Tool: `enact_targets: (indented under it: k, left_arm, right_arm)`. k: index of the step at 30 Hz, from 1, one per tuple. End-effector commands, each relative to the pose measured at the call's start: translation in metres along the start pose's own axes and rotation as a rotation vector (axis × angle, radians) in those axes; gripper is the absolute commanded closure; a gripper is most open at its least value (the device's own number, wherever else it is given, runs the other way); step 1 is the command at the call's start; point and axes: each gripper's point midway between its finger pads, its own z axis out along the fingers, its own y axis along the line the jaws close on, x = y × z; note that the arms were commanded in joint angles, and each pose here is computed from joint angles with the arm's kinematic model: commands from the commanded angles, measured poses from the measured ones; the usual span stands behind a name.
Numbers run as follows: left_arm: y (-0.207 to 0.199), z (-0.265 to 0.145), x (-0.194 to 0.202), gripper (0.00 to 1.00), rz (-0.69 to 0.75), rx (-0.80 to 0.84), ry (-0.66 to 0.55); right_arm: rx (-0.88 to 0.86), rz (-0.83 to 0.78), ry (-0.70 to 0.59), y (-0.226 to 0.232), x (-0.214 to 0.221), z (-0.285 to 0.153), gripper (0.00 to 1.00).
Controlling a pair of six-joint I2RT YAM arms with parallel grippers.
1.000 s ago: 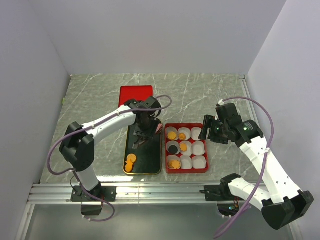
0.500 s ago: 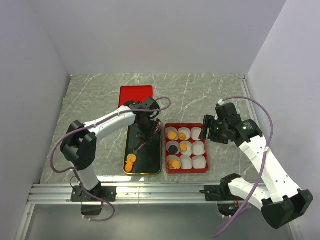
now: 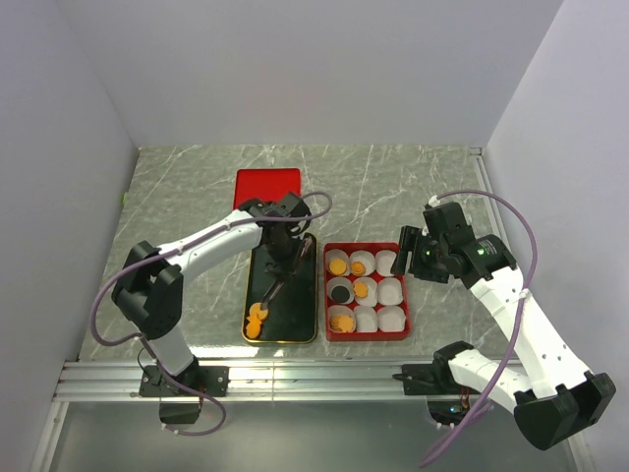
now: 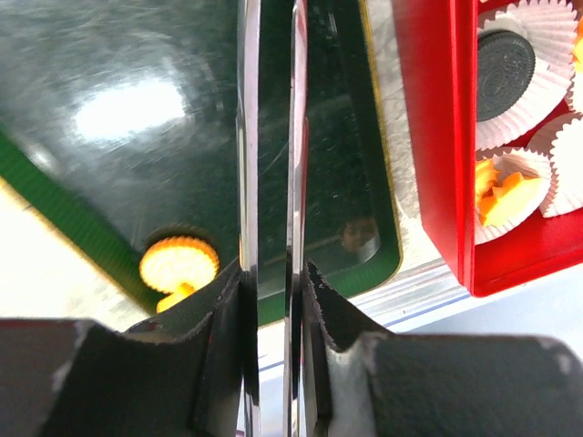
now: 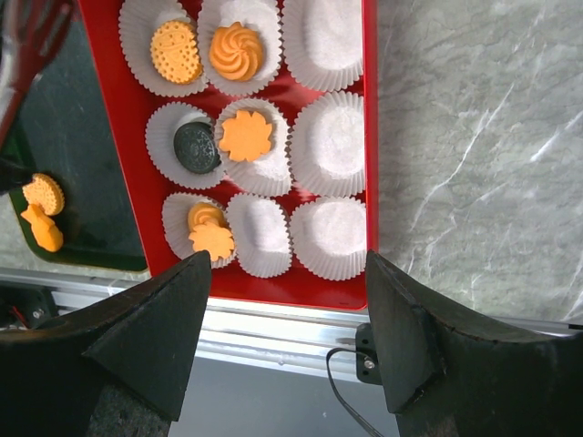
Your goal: Pack the cookies
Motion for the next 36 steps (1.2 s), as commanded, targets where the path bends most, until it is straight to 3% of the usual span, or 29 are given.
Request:
enact_targets:
  k: [1, 12, 17, 22, 30, 36]
  left_arm:
    - [0.001, -0.038, -0.016, 0.73, -0.018, -0.025, -0.111]
    - [0.005, -0.080, -0.013, 0.78, -0.066, -0.046, -0.185]
    - [-0.014, -0.112, -0.013, 0.78, -0.046, 0.049, -0.233]
    - [-0.059, -0.132, 0.006, 0.76, 0.064, 0.154, -0.246]
    - [-0.144, -0.127, 0.066, 0.76, 0.217, 0.367, -0.136]
    - [-0.181, -0.115, 0.101, 0.75, 0.250, 0.481, -0.040]
  right_arm:
    - [-0.029, -0.007, -0.047, 0.007, -0.012, -0.006, 0.25]
    - [-0.058, -0.002, -0.046, 0.011, -0.010, -0.008, 0.25]
    - [-0.068, -0.001, -0.047, 0.013, -0.009, -0.010, 0.25]
    - [-0.078, 0.002, -0.046, 0.015, -0.009, -0.012, 0.25]
    - [-0.055, -0.010, -0.095, 0.014, -0.023, -0.023, 0.25]
    - [-0.061, -0.003, -0.110, 0.019, -0.032, -0.032, 0.25]
